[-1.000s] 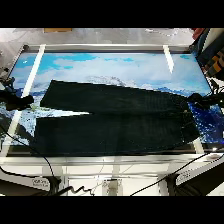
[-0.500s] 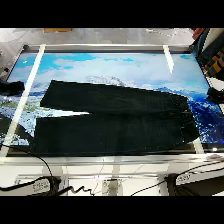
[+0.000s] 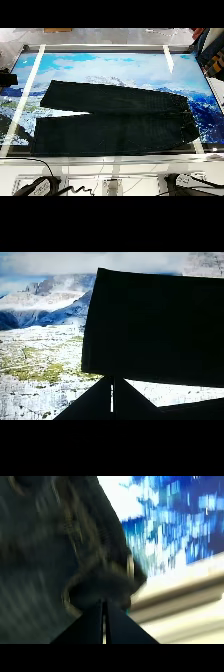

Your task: Fold the clothes and pants, and hang the long-sleeved shirts on hangers.

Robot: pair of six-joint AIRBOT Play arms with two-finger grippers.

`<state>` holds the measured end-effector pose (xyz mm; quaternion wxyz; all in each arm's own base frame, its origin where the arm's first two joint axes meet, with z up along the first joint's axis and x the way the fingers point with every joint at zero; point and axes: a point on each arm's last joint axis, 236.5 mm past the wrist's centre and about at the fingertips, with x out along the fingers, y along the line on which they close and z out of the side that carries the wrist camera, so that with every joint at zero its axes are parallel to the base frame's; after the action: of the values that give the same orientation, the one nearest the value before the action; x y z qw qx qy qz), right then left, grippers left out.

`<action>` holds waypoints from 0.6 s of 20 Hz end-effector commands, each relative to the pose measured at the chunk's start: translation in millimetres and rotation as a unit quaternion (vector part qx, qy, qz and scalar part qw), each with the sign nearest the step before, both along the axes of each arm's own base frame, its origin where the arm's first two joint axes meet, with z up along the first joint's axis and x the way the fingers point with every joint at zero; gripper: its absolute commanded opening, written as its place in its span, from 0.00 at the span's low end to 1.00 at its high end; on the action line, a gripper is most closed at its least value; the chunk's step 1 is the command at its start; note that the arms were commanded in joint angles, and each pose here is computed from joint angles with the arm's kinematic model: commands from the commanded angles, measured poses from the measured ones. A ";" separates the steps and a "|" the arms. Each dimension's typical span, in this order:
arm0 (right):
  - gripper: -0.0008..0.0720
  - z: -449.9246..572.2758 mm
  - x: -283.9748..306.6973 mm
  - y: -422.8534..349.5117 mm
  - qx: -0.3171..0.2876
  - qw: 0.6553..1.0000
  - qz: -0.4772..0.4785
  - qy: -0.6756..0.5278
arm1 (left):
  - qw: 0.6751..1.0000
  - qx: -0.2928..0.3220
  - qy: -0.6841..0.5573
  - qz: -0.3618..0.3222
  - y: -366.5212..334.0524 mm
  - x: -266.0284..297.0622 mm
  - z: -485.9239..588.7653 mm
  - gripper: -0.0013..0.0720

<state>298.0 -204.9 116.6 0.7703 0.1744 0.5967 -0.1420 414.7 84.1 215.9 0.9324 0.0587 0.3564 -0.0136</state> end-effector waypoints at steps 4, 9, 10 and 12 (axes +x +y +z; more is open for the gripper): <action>0.06 -47.4 -89.2 37.0 0.082 0.996 -0.032 0.028 | 1.000 0.008 0.008 -0.022 -10.8 -9.0 -9.6 0.04; 0.31 -99.4 -102.1 52.5 0.135 0.977 -0.149 -0.066 | 0.999 -0.008 -0.002 -0.047 -24.1 -4.2 -9.9 0.04; 0.64 -114.5 -103.7 57.8 0.151 0.972 -0.171 -0.061 | 0.999 -0.009 -0.005 -0.046 -24.1 -3.1 -9.2 0.04; 0.68 -143.8 -104.8 69.7 0.184 0.960 -0.203 -0.052 | 0.999 -0.012 -0.006 -0.047 -25.2 -2.9 -8.7 0.04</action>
<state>193.3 -146.3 8.3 0.7293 0.3708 0.5552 -0.1495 409.7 62.8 205.6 0.9313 0.0667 0.3539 -0.0537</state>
